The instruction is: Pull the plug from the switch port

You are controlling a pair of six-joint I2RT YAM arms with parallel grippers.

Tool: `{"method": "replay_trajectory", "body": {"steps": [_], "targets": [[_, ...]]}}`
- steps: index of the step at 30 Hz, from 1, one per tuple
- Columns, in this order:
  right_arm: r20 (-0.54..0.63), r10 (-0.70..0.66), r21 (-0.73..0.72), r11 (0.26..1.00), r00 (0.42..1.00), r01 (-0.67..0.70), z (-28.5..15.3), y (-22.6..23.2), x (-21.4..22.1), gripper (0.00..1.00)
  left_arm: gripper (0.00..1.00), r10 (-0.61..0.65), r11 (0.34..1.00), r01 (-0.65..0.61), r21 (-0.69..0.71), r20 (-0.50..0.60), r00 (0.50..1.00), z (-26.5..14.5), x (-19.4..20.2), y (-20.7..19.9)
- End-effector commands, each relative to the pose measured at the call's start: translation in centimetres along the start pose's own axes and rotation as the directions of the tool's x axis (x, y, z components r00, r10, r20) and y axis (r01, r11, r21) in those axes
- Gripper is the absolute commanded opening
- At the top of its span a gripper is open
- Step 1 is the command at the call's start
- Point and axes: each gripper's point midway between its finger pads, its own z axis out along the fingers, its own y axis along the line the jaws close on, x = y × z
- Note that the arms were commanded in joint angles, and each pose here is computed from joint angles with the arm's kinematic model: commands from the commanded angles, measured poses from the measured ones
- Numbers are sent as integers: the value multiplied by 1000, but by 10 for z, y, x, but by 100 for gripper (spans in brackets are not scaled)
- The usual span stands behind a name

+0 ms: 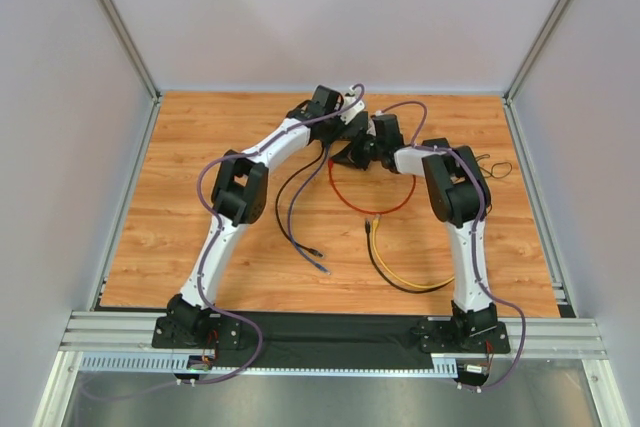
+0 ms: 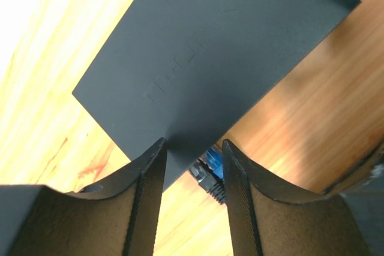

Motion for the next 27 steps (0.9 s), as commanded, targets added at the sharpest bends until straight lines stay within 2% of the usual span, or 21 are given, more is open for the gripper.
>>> {"method": "replay_trajectory", "body": {"steps": [1,9,12,13,14,15,16,17,19,20,22,23,25,27], "targets": [[24,-48,18,999,999,48,-20,8,-5,0,50,-15,1000,13,18,87,996,-23,-27,4],[89,-147,-45,987,985,151,-55,50,-21,0,52,-74,997,69,36,181,981,-74,-56,6],[121,-192,-55,978,974,200,-81,76,-23,0,52,-108,994,113,-7,243,964,-100,-68,17],[131,-206,-38,976,970,213,-90,77,-22,0,53,-111,990,131,-43,314,943,-122,-88,29],[160,-230,-57,969,960,242,-109,98,-23,0,53,-123,987,149,-55,333,935,-129,-91,32],[152,-230,-39,971,961,238,-117,95,-16,0,53,-135,985,162,-57,326,936,-131,-82,29],[174,-240,-17,969,955,246,-127,98,-16,0,53,-139,981,180,-74,381,914,-150,-95,39],[198,-262,9,964,944,265,-149,104,-12,0,53,-146,980,187,-73,376,915,-150,-87,38],[191,-285,67,958,939,277,-171,104,0,0,53,-159,973,215,-87,424,892,-166,-94,45],[219,-332,74,943,917,323,-193,116,3,0,54,-166,971,222,-83,429,888,-168,-94,46],[222,-348,119,937,911,329,-213,111,14,0,54,-185,969,238,-73,428,884,-168,-89,47],[235,-361,127,932,902,339,-235,117,23,0,54,-198,966,250,-69,430,881,-168,-89,47],[213,-386,214,915,898,342,-257,101,35,0,54,-202,966,252,-60,434,878,-168,-89,46],[266,-447,273,885,854,378,-294,105,38,0,54,-211,967,253,-41,435,875,-168,-90,43]]}}
